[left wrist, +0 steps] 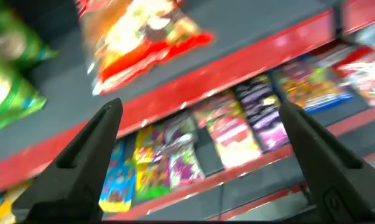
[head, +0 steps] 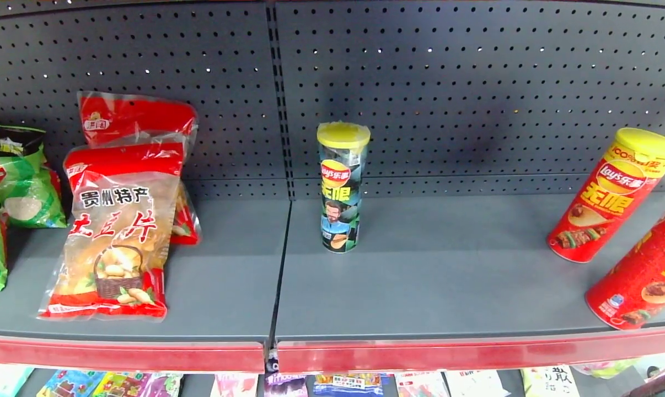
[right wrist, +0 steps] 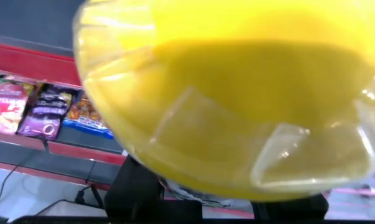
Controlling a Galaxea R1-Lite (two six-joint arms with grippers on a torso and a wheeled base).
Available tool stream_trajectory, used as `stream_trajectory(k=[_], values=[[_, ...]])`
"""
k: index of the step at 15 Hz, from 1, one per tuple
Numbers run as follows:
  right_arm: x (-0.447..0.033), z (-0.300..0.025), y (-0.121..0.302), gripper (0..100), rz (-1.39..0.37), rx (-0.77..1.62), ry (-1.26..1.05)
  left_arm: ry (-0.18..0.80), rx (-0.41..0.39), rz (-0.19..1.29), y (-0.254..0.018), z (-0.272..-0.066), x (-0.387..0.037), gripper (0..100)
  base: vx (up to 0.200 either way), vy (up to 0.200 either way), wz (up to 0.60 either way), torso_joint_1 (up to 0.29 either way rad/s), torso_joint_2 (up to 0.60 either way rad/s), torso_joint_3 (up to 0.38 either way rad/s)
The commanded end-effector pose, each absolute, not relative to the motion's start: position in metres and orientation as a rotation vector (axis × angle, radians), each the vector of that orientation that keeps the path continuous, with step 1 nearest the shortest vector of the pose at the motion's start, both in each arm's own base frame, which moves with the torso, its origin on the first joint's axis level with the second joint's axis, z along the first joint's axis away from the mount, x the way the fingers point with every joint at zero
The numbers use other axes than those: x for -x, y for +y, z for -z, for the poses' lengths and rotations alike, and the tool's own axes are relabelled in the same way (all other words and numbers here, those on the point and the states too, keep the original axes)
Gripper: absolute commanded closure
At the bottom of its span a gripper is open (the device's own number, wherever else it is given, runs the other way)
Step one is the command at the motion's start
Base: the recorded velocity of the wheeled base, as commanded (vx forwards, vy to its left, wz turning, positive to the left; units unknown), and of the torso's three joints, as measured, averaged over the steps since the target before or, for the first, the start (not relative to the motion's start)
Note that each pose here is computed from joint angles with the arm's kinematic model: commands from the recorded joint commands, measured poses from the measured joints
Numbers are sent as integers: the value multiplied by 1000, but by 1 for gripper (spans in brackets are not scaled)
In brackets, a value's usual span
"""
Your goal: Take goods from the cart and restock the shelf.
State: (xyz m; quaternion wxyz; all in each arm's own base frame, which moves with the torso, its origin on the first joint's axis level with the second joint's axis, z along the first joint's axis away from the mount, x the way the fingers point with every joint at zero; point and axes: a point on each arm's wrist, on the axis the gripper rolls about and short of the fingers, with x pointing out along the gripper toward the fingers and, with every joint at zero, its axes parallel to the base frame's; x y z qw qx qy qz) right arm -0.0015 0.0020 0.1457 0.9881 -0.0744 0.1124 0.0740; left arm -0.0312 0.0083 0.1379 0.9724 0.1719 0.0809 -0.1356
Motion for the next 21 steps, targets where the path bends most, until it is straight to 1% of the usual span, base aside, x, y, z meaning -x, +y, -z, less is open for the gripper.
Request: stream_trajectory(k=[1,2,3,4,6,7,8,9,10,11,13,14,15,17,20,21], values=[[8,-146,2,100,-163,152,178,246,-308,389,-7,-175,-19,0,0,0,0,0,0,0],[8,-147,2,100,-173,150,176,238,-243,455,-17,-193,-49,0,0,0,0,0,0,0],[8,-147,2,100,-176,146,176,219,-199,488,-27,-207,-81,0,0,0,0,0,0,0],[8,-147,2,100,-174,143,175,199,-190,515,-35,-215,-106,0,0,0,0,0,0,0],[6,-146,2,100,-175,143,193,185,-178,587,-50,-222,-153,0,0,0,0,0,0,0],[5,-147,2,100,-179,143,196,186,-168,706,-61,-225,-167,0,0,0,0,0,0,0],[5,-147,3,100,-208,140,197,173,-152,826,-71,-235,-183,0,0,0,0,0,0,0],[6,-147,4,100,-283,127,186,179,-150,884,-80,-240,-203,0,0,0,0,0,0,0],[7,-149,5,100,-328,100,182,185,-151,918,-93,-242,-224,0,0,0,0,0,0,0],[7,-150,5,100,-325,73,184,184,-156,928,-101,-244,-243,0,0,0,0,0,0,0],[7,-152,5,100,-325,56,177,169,-210,974,-119,-238,-287,0,0,0,0,0,0,0],[8,-152,5,100,-325,55,174,160,-226,986,-122,-237,-294,0,0,0,0,0,0,0],[7,-152,5,100,-322,41,180,149,-227,1052,-133,-236,-307,0,0,0,0,0,0,0],[8,-152,5,100,-322,38,177,145,-212,1139,-139,-234,-317,0,0,0,0,0,0,0],[8,-153,5,100,-320,38,177,150,-211,1160,-142,-229,-326,0,0,0,0,0,0,0],[8,-152,5,100,-318,38,179,134,-217,1175,-145,-229,-333,0,0,0,0,0,0,0]])
